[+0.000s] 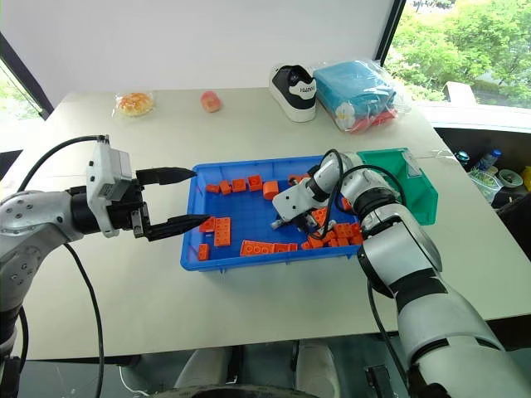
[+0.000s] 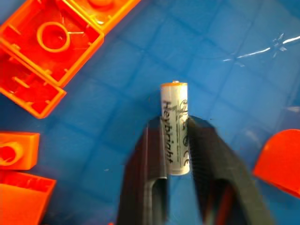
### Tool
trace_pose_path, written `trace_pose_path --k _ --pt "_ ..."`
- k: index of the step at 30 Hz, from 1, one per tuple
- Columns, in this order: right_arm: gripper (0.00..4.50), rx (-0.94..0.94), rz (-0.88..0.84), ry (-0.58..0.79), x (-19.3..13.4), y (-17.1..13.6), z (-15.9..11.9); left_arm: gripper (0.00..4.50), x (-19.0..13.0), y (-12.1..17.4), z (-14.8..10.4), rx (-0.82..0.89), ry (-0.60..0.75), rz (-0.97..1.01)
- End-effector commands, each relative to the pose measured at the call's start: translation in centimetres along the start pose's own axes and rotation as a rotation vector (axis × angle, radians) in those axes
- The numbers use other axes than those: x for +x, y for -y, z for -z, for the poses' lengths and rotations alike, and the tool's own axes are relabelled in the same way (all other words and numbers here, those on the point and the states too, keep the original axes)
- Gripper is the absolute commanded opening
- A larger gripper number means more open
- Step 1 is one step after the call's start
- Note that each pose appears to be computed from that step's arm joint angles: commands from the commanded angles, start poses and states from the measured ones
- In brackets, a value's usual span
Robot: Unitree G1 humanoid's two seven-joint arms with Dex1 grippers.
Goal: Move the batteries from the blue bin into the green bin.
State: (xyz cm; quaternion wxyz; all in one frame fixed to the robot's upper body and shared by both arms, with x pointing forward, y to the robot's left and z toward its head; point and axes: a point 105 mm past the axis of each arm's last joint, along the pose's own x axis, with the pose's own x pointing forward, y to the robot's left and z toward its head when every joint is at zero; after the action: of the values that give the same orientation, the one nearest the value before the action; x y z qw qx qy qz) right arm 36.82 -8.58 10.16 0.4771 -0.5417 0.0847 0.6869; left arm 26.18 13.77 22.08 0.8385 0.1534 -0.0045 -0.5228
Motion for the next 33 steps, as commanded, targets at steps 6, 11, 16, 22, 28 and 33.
trace_pose_path --k 6,11,16,22,28,33 --pt "0.05 0.044 -0.006 0.035 0.4 -0.6 0.1 4.50 0.4 0.1 -1.3 0.047 0.024 0.012" --pt "0.05 0.148 0.134 0.115 -0.7 1.1 -0.4 4.50 0.6 0.2 -1.2 0.032 0.029 0.016" --pt "0.05 0.442 0.434 0.243 -6.1 3.3 -0.8 4.50 0.8 0.7 -0.7 -0.010 0.034 0.032" --pt "0.05 0.801 0.777 0.113 -15.0 -2.3 1.4 4.50 1.1 0.6 -0.2 -0.036 0.042 0.080" --pt "0.05 0.992 0.989 -0.145 -19.9 -6.3 4.3 4.50 1.7 0.0 0.6 -0.062 0.049 0.112" --pt "1.07 1.044 1.025 -0.246 -19.8 -7.8 6.4 4.50 2.6 -0.3 0.4 -0.056 0.068 0.137"
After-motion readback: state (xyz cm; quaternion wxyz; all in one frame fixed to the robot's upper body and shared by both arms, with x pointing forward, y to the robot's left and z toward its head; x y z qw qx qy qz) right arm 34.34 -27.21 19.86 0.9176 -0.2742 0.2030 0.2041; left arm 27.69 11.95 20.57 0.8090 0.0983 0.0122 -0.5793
